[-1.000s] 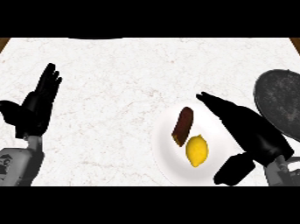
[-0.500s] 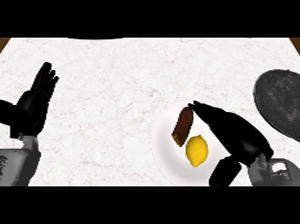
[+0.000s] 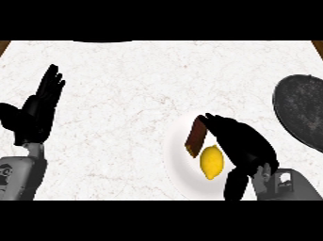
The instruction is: Pick the lemon from the plate and place it in the pan
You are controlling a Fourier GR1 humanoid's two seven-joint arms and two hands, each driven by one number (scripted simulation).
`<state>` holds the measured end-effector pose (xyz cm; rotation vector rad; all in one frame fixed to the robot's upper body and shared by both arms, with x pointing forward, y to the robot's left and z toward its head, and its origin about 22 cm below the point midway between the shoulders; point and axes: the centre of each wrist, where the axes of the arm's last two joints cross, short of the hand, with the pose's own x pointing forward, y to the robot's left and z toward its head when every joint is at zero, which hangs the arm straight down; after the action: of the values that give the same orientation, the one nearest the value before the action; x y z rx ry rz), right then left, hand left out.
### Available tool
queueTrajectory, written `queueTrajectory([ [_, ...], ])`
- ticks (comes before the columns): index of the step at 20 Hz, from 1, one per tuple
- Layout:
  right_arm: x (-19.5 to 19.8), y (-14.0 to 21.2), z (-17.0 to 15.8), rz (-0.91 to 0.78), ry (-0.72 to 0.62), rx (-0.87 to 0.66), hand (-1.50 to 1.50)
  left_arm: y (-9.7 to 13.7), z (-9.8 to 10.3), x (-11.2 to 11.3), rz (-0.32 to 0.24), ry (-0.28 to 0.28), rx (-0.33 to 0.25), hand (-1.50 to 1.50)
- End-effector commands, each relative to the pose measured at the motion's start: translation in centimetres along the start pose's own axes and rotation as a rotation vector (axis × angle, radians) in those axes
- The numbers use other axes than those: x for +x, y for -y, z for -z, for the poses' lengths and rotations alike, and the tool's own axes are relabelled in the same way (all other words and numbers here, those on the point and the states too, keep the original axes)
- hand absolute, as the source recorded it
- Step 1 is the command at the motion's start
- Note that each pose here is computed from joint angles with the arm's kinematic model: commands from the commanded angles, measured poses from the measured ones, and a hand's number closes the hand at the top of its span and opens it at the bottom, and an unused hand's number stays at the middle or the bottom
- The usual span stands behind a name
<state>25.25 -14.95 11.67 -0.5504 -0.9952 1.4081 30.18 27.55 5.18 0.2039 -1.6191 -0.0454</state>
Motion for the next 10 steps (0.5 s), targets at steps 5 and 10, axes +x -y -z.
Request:
queueTrajectory([
  [5,0.6,-3.5,3.1,-0.042,-0.061,0.063,-1.50,0.0,0.6,1.8,-0.010,-0.003,0.003,0.00],
  [10,-0.8,-2.0,3.0,-0.050,-0.061,0.082,-1.50,-0.7,-0.1,1.6,-0.004,0.001,-0.005,0.00],
])
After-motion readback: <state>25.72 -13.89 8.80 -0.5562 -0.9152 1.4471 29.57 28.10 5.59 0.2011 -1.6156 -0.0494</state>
